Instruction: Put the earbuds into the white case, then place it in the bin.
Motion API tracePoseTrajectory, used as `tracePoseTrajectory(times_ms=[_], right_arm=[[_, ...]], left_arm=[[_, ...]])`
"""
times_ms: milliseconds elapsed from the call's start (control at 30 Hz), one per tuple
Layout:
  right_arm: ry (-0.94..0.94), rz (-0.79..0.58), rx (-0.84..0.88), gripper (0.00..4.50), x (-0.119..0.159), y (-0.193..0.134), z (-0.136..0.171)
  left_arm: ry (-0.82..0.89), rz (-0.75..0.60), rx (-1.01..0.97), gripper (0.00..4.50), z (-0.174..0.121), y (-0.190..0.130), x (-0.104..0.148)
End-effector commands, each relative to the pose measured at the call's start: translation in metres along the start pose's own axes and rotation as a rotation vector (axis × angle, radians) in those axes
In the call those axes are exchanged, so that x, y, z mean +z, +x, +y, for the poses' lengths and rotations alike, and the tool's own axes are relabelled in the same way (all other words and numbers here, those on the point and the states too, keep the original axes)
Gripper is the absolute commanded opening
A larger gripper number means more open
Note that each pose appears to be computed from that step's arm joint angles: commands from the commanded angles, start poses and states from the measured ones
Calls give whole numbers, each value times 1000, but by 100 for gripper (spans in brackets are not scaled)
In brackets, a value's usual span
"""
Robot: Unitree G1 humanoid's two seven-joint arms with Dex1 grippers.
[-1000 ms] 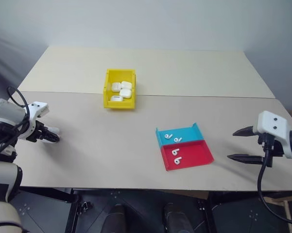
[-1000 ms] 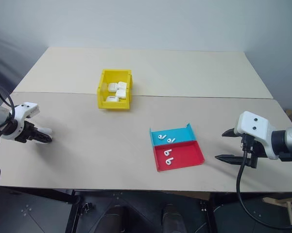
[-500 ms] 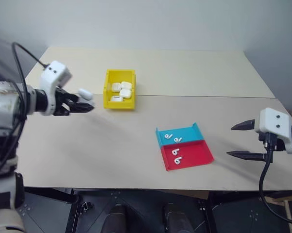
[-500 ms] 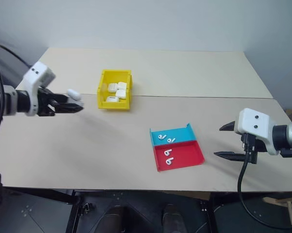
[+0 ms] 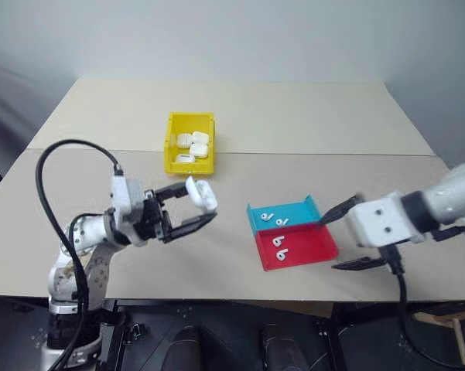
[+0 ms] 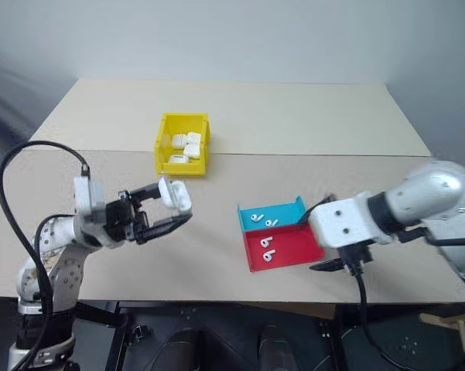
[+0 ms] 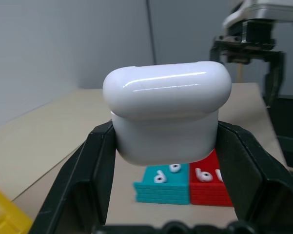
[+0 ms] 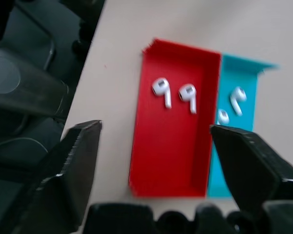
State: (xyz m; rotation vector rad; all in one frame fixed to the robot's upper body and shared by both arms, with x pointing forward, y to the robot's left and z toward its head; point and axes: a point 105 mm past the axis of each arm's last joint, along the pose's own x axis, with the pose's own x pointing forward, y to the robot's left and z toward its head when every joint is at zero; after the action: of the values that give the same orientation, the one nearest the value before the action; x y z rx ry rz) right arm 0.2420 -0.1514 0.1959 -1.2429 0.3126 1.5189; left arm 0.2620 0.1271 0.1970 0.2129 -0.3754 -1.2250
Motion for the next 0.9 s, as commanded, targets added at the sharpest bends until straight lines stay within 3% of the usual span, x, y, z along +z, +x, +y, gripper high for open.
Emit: tracePoseTrajectory(times_ms=[33, 233, 333, 867, 900], right_arm=[[-85, 40, 18, 366, 4, 8, -9], [-161, 76, 101, 366, 4, 29, -17], [-201, 77, 135, 317, 5, 37, -19], [-299, 154, 222, 317, -3, 71, -24], [-305, 158, 227, 299, -4, 73, -24]], left_arm=[[44, 36, 14, 278, -1, -1, -8], [67, 23, -45, 278, -16, -5, -13], [74, 23, -50, 278, -22, -5, -16], [104, 23, -27, 278, -37, 7, -15], [103, 22, -29, 278, -38, 7, -14]])
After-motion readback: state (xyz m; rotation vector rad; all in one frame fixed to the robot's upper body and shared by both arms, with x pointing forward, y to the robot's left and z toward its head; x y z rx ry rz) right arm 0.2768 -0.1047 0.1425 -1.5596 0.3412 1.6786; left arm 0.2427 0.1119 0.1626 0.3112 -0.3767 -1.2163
